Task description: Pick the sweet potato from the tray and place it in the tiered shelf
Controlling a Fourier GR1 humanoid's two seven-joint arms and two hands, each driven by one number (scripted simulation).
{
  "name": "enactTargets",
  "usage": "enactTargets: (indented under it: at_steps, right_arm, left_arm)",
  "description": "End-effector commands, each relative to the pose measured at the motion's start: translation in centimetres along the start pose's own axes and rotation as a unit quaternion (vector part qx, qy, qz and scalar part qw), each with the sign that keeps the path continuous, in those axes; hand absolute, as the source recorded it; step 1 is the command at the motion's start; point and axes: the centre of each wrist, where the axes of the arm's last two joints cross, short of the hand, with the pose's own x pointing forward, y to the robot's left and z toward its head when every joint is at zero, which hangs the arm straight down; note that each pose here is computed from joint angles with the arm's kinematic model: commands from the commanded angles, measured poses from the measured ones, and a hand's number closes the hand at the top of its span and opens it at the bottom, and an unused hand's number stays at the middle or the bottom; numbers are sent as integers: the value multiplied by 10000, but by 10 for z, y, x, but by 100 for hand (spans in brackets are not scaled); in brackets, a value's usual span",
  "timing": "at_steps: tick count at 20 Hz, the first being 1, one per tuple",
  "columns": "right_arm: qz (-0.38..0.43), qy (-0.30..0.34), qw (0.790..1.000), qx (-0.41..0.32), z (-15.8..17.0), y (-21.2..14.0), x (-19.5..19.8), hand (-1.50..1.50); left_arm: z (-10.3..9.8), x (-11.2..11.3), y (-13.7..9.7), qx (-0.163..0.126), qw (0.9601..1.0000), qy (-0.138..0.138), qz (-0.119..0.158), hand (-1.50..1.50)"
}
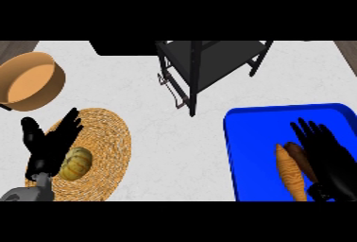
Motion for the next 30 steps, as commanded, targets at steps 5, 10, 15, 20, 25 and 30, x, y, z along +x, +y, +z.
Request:
enactTargets:
  at_steps: [5,10,15,20,25,30]
  right_arm:
    - [-171,-151,9996,-135,-31,8,-2,-150]
    - [-142,-327,9992,-179,-40,12,-10,-150]
    - [1404,-770,9822,978,-20,31,-12,150]
    - [277,-1092,9911,715,-30,45,2,150]
    - [-467,-2032,9719,1089,-35,33,42,150]
    - [-1673,-3671,8965,1832,-33,12,131,150]
  left_arm:
    - [12,-7,-14,-212,9993,283,89,0]
    - [1,-18,-19,-83,9996,237,128,0]
    - [2,-21,-20,-179,9994,291,110,0]
    - [-16,-5,-26,-29,9994,314,127,0]
    - [1,-11,-15,-137,9996,197,151,0]
    - [-2,-8,-24,-342,9992,200,-1,0]
